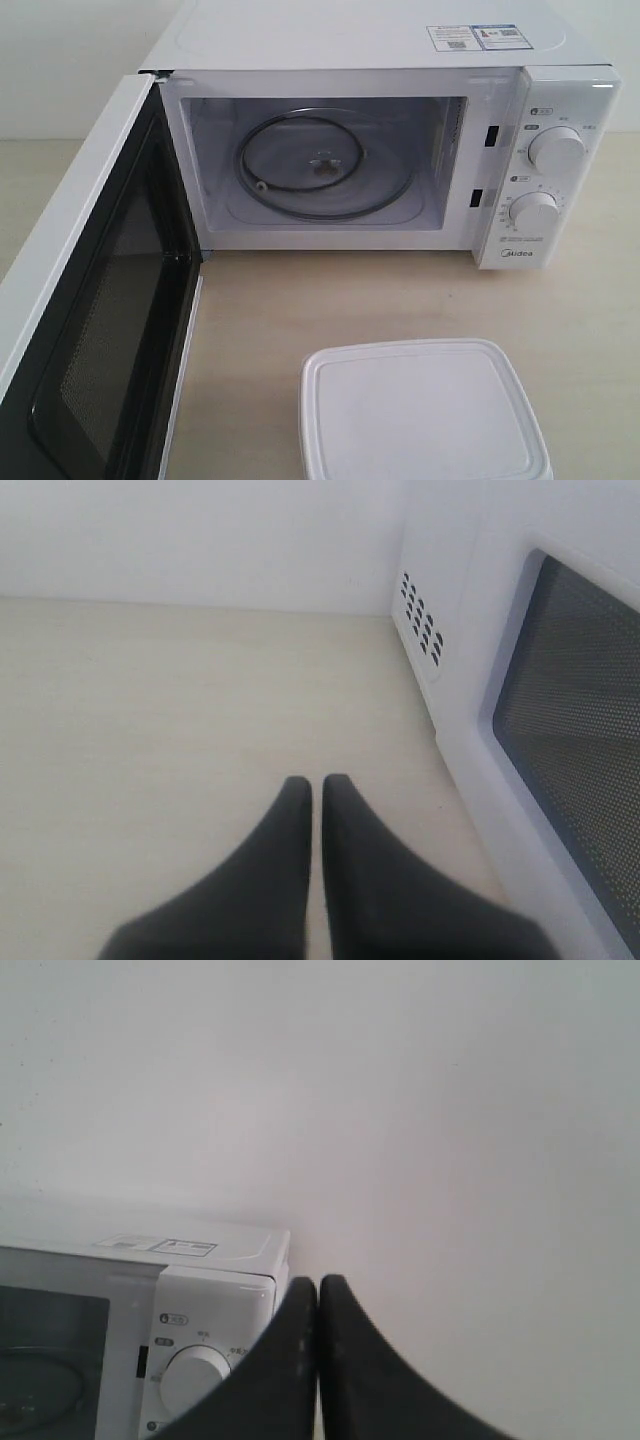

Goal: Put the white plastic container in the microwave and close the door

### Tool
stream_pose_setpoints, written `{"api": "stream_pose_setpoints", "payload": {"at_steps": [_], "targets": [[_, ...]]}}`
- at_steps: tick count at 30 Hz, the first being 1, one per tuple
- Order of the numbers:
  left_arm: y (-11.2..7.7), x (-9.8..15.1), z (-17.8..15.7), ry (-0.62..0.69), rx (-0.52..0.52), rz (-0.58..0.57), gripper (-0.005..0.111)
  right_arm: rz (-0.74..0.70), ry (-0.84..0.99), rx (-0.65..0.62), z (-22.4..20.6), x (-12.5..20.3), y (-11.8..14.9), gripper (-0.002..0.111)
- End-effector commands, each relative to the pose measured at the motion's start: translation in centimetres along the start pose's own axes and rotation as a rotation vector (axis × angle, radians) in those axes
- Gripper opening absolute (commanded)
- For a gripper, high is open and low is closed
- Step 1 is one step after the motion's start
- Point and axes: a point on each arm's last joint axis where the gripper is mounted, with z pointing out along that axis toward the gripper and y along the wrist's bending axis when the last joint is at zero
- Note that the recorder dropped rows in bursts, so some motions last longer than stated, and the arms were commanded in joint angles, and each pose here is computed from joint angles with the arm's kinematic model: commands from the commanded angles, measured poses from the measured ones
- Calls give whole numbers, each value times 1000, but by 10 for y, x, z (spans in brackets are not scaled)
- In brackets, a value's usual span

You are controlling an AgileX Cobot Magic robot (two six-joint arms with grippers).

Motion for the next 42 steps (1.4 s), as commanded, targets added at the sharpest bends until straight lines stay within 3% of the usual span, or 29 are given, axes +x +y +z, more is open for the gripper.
{"api": "stream_pose_setpoints", "payload": {"at_steps": [1, 4, 8, 18, 42], "targets": [[0, 0, 0, -6, -3, 5, 4, 63, -59, 44, -1, -5, -4, 0], [0, 0, 0, -6, -3, 5, 4, 99, -52, 137, 2, -9, -13, 0], [0, 0, 0, -6, -3, 5, 4, 80, -17, 153, 26, -31, -18, 0], [0, 0, 0, -6, -3, 5, 4, 133, 262, 133, 82, -10, -16, 0], [0, 0, 0, -6, -3, 5, 4, 167, 318, 125, 87, 0, -14, 0]]}}
